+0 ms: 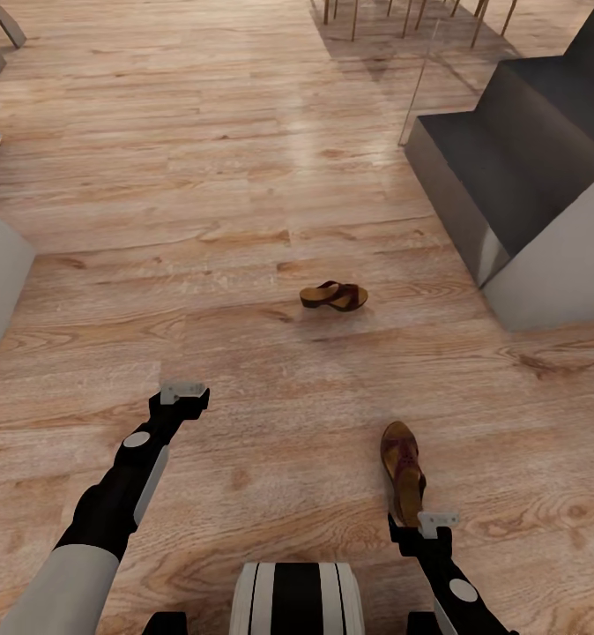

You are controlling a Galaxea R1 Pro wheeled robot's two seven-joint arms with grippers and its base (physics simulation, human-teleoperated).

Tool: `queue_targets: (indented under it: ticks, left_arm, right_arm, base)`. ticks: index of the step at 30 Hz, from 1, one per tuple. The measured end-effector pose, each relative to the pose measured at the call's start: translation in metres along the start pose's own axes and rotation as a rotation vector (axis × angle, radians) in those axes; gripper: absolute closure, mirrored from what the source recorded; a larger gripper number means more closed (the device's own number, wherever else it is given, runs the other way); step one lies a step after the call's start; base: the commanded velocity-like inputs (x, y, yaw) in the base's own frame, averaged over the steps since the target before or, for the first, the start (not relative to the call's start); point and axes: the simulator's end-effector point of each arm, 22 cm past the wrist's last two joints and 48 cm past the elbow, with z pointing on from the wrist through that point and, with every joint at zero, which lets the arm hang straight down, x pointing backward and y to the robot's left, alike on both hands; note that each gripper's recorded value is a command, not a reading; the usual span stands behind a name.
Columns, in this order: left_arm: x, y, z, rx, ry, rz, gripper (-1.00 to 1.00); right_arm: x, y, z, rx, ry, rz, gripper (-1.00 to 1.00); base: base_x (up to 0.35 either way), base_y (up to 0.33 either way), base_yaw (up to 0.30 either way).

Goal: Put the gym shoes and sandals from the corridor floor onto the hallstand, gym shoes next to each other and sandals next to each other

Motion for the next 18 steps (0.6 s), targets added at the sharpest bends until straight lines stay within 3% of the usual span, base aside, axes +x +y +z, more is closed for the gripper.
queue_targets:
  ticks: [18]
  left_arm:
    - [-0.0009, 0.0000, -0.0001, 0.000, -0.002, 0.001, -1.00]
  right_arm:
    - [0.0000, 0.0000, 0.0000, 0.000, 0.000, -0.001, -1.00]
  base:
    - [0.000, 0.000, 0.000]
